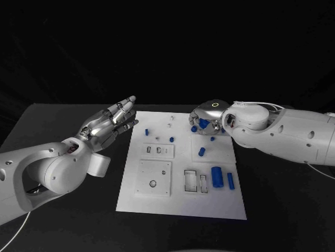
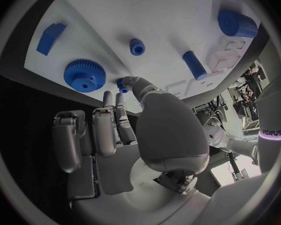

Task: Assemble the parts on the task board

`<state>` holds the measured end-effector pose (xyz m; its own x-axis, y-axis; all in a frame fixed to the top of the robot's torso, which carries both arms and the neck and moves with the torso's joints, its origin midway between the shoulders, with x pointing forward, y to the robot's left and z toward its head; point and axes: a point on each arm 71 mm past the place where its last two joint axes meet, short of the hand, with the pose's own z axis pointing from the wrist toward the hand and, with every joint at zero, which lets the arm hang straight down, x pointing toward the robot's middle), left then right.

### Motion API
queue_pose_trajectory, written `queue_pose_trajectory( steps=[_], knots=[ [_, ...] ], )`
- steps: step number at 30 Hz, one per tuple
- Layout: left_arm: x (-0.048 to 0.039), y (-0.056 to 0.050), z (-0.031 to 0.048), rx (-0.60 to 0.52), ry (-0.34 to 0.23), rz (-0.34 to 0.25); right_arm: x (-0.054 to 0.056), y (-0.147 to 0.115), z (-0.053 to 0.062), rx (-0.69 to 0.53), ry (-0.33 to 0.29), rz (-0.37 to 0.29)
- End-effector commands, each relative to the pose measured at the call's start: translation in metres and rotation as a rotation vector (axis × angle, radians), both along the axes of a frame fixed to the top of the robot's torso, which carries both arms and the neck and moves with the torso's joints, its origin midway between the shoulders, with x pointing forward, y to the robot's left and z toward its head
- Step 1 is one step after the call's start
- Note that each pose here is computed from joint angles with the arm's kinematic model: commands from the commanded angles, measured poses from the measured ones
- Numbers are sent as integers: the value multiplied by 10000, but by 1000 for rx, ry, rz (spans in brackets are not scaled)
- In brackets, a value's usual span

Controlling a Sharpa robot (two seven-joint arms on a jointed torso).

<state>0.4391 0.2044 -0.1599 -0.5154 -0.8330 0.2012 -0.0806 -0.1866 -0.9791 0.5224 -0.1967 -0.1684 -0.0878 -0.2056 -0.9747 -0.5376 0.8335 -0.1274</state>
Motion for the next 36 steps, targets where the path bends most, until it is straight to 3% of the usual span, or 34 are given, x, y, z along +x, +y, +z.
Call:
queue_pose_trajectory(
  steps=[1,18,36],
  knots=[
    [-9,-33,16,-2,-12,-32,3,21,-9,23,-6,29],
    [-7,-28,4,14,-7,-40,19,62,-70,60,3,53],
    [-8,-19,-5,24,1,-45,42,55,-158,40,55,36]
  ],
)
